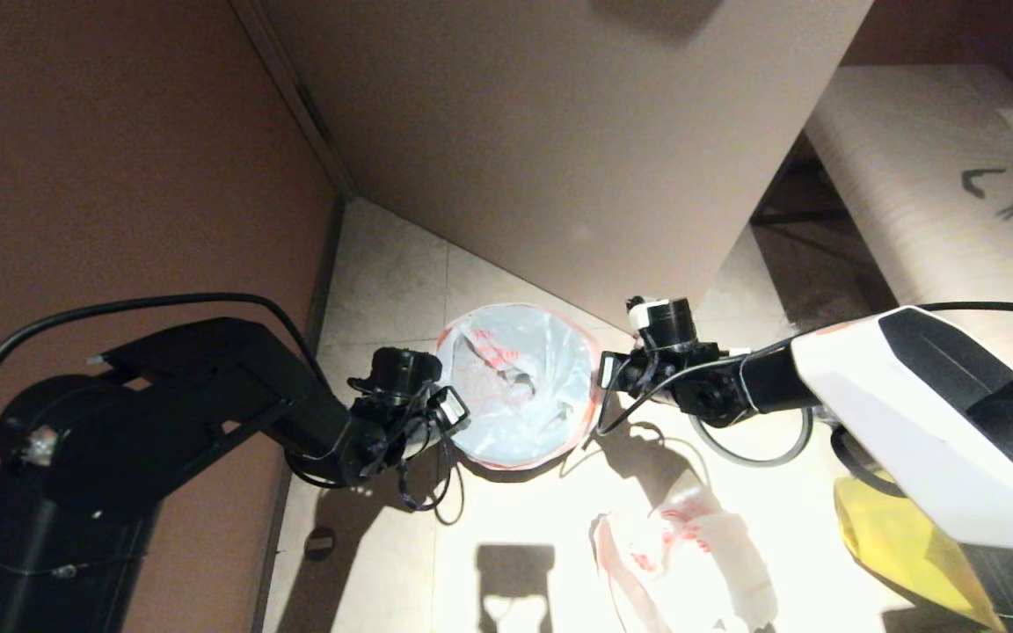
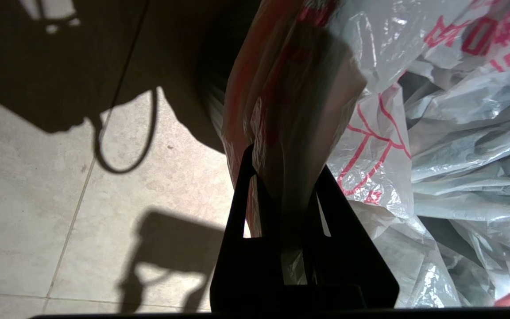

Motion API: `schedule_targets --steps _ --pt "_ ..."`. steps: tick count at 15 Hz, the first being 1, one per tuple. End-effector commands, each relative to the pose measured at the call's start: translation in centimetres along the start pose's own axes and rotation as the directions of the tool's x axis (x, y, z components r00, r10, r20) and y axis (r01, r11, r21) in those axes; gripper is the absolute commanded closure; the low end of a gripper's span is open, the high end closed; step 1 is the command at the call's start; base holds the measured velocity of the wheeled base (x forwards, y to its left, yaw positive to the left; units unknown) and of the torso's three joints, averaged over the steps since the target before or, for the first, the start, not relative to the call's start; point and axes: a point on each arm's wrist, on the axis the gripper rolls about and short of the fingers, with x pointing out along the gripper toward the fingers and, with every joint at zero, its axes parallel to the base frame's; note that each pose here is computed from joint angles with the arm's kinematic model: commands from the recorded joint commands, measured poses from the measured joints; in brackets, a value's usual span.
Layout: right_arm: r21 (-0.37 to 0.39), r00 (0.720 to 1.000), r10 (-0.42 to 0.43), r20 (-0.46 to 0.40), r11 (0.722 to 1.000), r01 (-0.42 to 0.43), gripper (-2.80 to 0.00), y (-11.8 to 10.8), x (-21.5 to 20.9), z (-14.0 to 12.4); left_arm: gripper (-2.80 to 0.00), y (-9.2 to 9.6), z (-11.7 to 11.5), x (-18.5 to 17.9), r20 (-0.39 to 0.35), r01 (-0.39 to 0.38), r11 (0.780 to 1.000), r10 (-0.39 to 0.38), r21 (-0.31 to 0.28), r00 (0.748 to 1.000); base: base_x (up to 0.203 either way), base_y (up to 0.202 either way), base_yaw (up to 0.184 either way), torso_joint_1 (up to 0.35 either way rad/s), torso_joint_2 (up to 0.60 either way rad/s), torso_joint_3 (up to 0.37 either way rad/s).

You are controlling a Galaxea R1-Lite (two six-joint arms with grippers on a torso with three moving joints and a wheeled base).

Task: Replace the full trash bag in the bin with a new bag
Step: Put the new garbage bag on the trash can

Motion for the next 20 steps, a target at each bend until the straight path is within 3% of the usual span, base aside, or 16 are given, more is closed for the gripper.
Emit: schedule_targets --steps 1,7,10,20 --pt "0.007 1.0 0.014 0.007 1.0 -0.014 0.0 0.7 -1.8 0.8 0.0 0.0 0.1 0.0 0.004 0.0 1.0 0.0 -0.006 1.0 0.0 0.0 0.0 0.0 0.0 0.0" --pt "0.034 0.998 0.057 -0.031 0.998 -0.056 0.0 3.2 -2.3 -0.9 0.0 0.0 0.1 0.1 0.004 0.0 1.0 0.0 -0.007 1.0 0.0 0.0 0.0 0.0 0.0 0.0" --pt "0.009 0.997 0.033 -0.068 0.999 -0.032 0.0 2.7 -0.3 -3.0 0.0 0.0 0.1 0.2 0.004 0.0 1.0 0.0 -0.007 1.0 0.0 0.0 0.0 0.0 0.0 0.0" --pt "-0.009 0.988 -0.028 -0.15 1.0 0.027 0.0 1.2 -0.4 -6.1 0.0 0.1 0.2 0.2 0.007 -0.001 1.0 0.002 -0.01 1.0 0.0 0.0 0.0 0.0 0.0 0.0"
